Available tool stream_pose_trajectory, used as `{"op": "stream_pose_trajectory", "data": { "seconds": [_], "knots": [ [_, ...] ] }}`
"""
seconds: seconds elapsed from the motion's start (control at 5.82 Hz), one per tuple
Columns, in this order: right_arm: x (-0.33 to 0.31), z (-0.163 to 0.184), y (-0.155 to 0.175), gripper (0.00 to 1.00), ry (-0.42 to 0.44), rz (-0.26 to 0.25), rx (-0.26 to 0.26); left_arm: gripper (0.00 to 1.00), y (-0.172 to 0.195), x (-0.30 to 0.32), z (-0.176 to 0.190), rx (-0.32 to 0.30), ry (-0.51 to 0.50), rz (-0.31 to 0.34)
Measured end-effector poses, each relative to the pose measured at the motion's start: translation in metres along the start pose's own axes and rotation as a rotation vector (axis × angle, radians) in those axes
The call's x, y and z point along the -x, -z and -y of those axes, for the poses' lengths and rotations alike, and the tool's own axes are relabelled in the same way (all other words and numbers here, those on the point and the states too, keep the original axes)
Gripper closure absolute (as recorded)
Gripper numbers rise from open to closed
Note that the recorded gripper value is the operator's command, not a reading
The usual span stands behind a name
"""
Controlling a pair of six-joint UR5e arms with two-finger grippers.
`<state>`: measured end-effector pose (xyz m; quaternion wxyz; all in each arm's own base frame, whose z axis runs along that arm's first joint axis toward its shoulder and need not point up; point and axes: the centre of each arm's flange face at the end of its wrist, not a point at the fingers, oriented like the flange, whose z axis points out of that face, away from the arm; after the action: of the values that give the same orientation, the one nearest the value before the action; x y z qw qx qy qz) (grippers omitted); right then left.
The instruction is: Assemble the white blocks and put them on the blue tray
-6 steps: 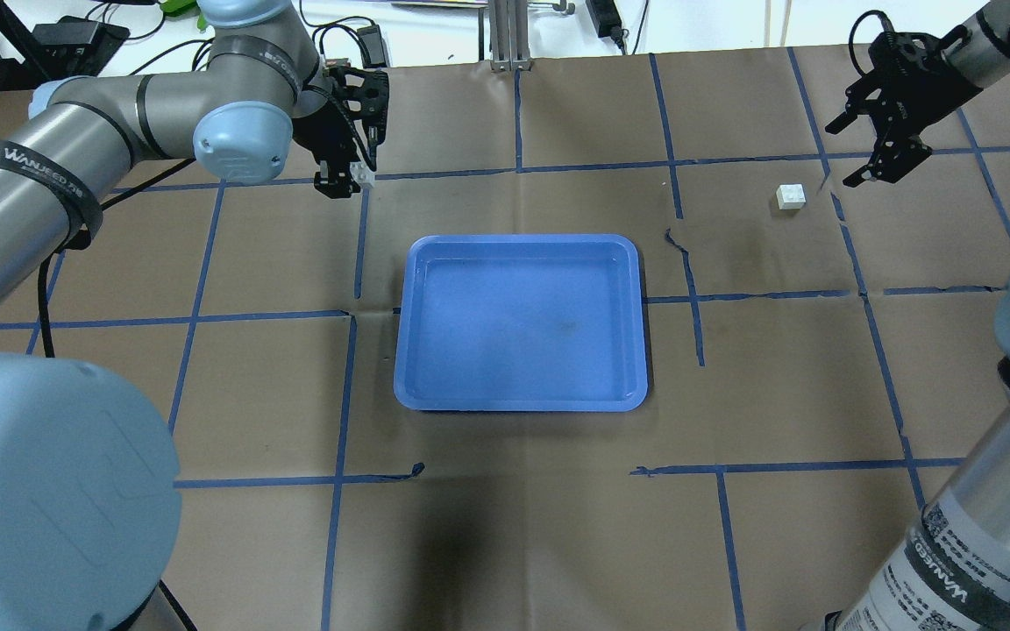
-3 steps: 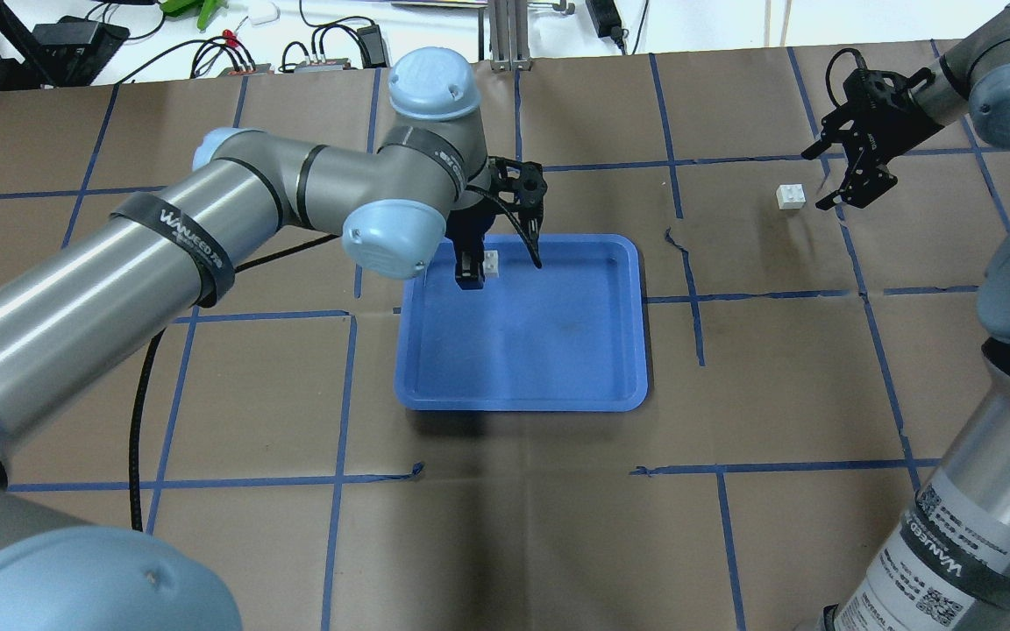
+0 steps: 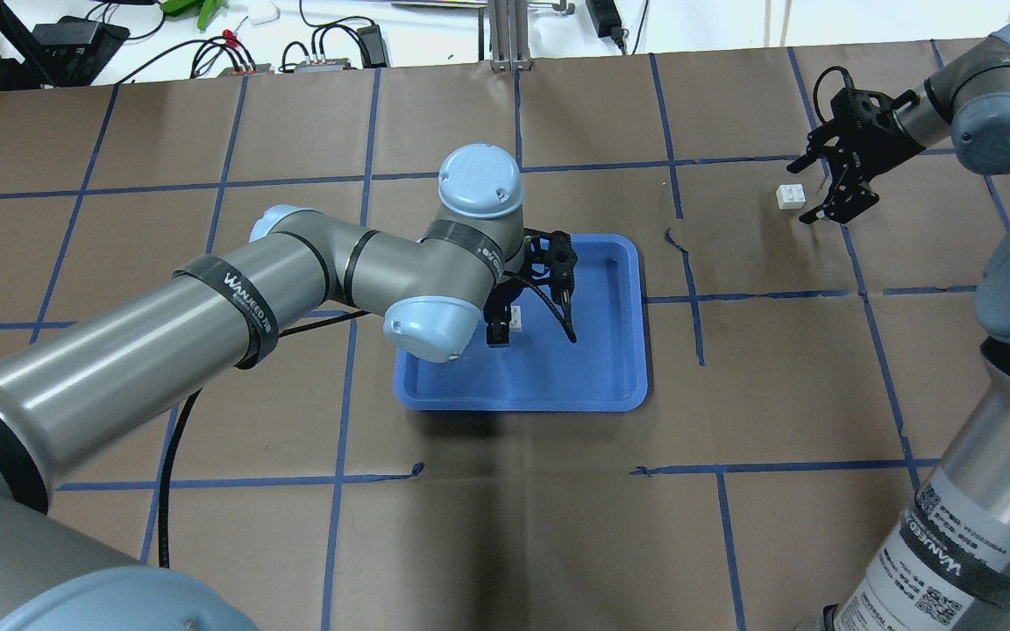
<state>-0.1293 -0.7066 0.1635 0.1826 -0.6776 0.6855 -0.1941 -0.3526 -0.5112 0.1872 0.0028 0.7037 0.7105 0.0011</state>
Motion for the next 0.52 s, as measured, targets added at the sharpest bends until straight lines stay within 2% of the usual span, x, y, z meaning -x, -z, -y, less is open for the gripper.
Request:
{"op": "stream_pose_trajectory", "data": {
  "seconds": [0.17,0.34,0.52],
  "knots": [
    [0.000,0.000,-0.001,0.04,0.003,-0.001,0.004,0.18,-0.004,-0.003,0.002,0.002,-0.002,-0.002],
    [0.001,-0.001,-0.001,0.05,0.004,0.000,0.009,0.12,-0.001,-0.002,0.003,0.001,-0.003,0.002],
    [0.001,-0.002,-0.001,0.11,0.004,0.001,0.014,0.11,0.011,0.001,0.003,-0.003,-0.001,0.013]
  ]
}}
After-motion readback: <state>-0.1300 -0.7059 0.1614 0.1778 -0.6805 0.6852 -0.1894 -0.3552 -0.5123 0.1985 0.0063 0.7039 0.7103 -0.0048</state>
